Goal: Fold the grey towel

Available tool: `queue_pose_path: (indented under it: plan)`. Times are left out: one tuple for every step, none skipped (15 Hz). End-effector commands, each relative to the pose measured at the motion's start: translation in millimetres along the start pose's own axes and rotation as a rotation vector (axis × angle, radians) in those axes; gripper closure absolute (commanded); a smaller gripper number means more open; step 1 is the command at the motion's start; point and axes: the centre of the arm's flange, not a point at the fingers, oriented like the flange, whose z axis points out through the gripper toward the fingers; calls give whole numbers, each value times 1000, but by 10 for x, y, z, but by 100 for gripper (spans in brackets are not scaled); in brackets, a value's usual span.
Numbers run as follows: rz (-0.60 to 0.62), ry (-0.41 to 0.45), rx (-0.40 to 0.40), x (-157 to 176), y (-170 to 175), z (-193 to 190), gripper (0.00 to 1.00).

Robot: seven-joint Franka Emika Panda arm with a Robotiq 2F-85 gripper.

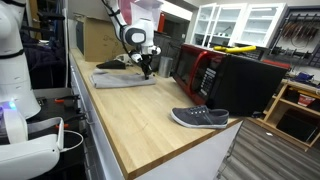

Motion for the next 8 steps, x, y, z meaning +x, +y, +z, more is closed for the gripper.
queue_pose_path:
  plan:
    - [24, -22, 26, -94, -146, -239, 99]
    - [30, -35, 39, -97, -193, -261, 99]
    - [35, -48, 53, -97, -257, -284, 99]
    - [40, -61, 66, -103, -316, -303, 99]
    - [41, -72, 81, -101, -390, -315, 99]
    - [42, -81, 93, -103, -460, -326, 99]
    - [42, -86, 103, -99, -525, -337, 99]
    - [38, -86, 111, -89, -590, -347, 99]
